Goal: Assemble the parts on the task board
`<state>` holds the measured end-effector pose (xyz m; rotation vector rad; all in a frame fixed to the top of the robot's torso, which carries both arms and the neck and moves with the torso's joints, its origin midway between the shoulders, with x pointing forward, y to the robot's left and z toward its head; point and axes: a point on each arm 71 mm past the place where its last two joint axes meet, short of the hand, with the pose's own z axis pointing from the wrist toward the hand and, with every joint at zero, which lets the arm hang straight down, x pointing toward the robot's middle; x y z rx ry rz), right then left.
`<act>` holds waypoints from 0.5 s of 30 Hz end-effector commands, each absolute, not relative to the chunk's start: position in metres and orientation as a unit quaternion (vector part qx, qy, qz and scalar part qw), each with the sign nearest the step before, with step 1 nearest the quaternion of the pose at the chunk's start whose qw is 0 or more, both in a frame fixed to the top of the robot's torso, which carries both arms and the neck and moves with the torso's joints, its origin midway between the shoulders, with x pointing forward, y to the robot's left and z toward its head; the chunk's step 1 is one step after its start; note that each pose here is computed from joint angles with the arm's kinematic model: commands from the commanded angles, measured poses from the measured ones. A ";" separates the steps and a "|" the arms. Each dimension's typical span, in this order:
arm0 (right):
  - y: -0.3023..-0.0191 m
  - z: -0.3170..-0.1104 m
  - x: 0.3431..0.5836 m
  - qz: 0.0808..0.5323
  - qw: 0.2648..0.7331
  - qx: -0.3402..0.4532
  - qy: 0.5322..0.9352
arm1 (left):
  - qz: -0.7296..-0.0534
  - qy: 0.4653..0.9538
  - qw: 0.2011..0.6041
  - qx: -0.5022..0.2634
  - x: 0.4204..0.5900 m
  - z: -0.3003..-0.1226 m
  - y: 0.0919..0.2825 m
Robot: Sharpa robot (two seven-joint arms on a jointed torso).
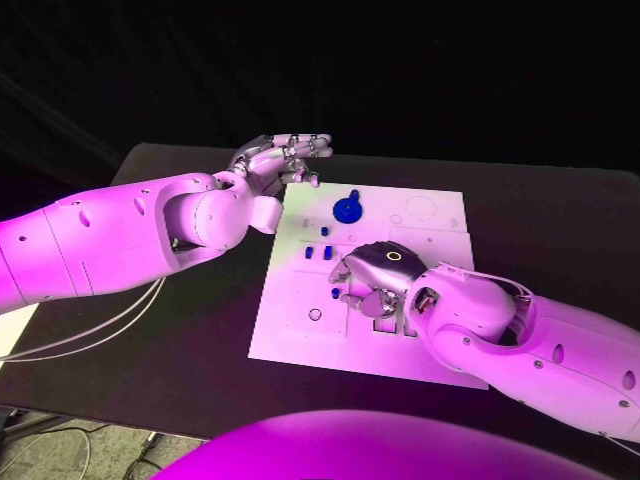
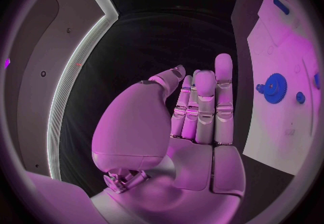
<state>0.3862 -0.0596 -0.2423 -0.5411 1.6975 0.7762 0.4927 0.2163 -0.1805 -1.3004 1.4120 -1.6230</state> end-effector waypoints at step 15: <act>-0.143 -0.193 0.410 0.260 0.618 -0.167 0.723 | -0.619 0.538 0.304 -0.485 0.492 -0.179 0.217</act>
